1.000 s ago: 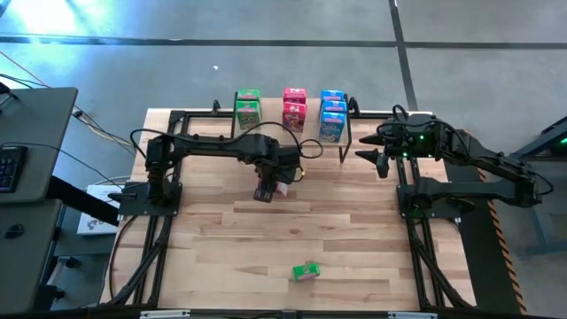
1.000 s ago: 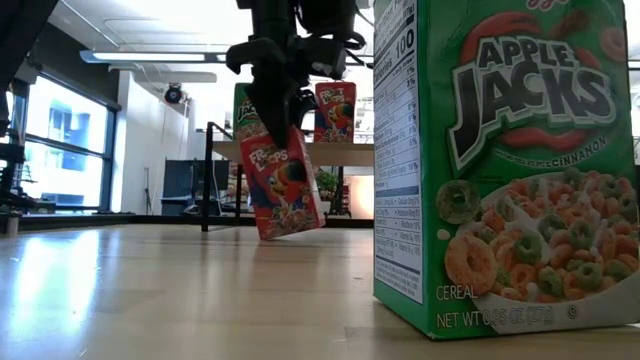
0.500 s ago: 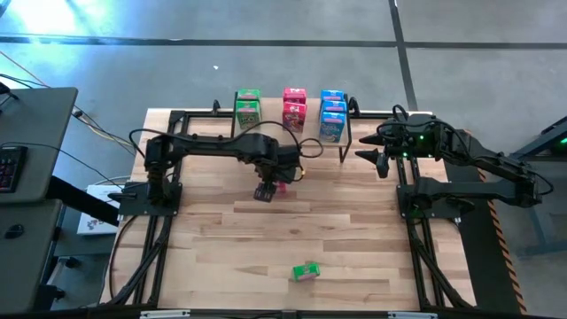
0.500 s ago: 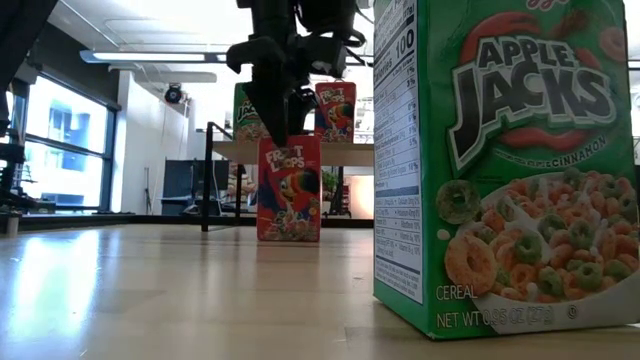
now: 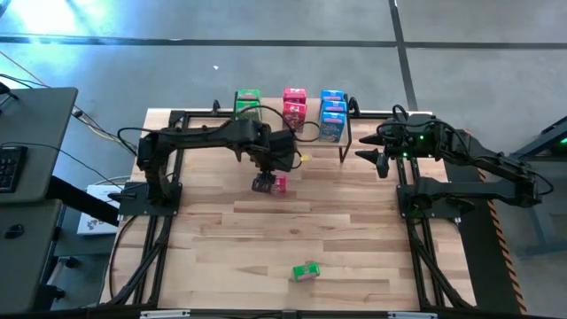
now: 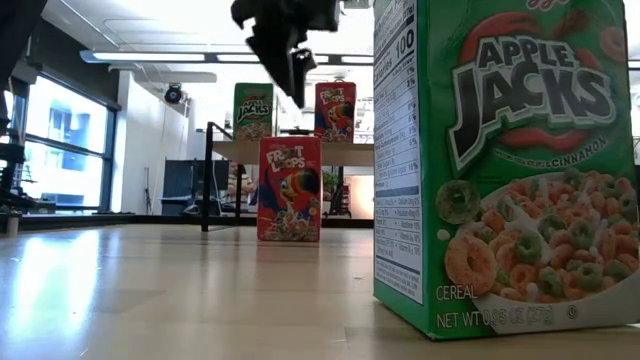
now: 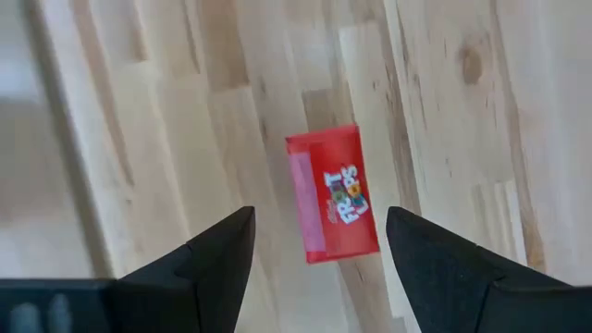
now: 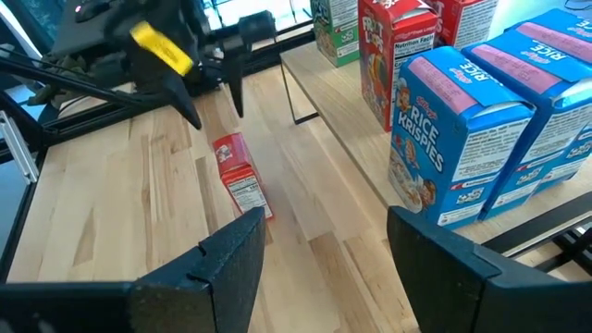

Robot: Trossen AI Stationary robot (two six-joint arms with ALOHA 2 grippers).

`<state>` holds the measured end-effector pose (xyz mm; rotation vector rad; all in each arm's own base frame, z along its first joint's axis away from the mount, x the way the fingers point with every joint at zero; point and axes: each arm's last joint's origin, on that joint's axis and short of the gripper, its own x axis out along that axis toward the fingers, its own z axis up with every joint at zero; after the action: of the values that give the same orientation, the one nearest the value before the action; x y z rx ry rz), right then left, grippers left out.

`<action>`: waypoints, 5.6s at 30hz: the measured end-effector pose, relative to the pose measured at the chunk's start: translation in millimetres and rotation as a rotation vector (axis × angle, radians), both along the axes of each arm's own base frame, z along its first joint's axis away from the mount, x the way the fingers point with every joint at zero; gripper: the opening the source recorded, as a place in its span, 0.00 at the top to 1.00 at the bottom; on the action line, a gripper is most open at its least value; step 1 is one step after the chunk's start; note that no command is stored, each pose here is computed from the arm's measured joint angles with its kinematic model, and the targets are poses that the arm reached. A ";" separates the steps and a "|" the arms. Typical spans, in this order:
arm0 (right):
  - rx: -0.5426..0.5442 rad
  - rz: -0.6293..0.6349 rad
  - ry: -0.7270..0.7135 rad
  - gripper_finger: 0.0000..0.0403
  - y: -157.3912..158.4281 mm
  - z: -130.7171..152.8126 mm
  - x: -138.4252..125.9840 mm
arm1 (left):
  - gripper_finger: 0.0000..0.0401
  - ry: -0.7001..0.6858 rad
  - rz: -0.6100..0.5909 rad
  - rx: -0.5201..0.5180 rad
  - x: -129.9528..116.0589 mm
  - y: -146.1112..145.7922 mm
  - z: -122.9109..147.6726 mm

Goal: Stack cereal on shelf
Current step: Put the red cereal box on the shelf aligned with the other red cereal boxes

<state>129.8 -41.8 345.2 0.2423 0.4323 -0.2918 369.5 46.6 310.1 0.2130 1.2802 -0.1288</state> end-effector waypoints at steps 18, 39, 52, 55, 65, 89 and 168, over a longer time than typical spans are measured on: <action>0.000 0.000 0.000 0.45 0.0 0.0 0.0 | 0.41 -0.320 0.218 -0.046 -21.2 5.8 90.9; -0.003 -0.006 0.001 0.45 -0.2 0.0 0.0 | 0.41 -0.499 0.551 -0.243 -77.4 -2.7 150.1; -0.009 -0.004 -0.021 0.45 -0.5 1.9 1.2 | 0.41 -0.669 0.657 -0.361 -141.8 -12.5 191.9; -0.027 0.002 -0.046 0.45 -0.8 4.4 2.3 | 0.41 -0.697 0.657 -0.369 -152.9 -14.1 197.6; -0.054 0.054 -0.084 0.45 -4.6 6.4 17.1 | 0.41 -0.750 0.665 -0.357 -172.2 -16.2 206.4; -0.046 0.231 -0.254 0.45 -5.3 7.7 76.4 | 0.41 -0.757 0.652 -0.354 -177.1 -17.1 208.2; -0.123 0.318 0.357 0.45 22.1 -102.7 264.1 | 0.41 -0.645 0.624 -0.151 -271.7 -28.0 178.6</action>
<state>393.9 -19.7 242.5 -0.0030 0.7929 -0.0461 97.8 18.6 488.6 -0.2661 0.6423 0.3548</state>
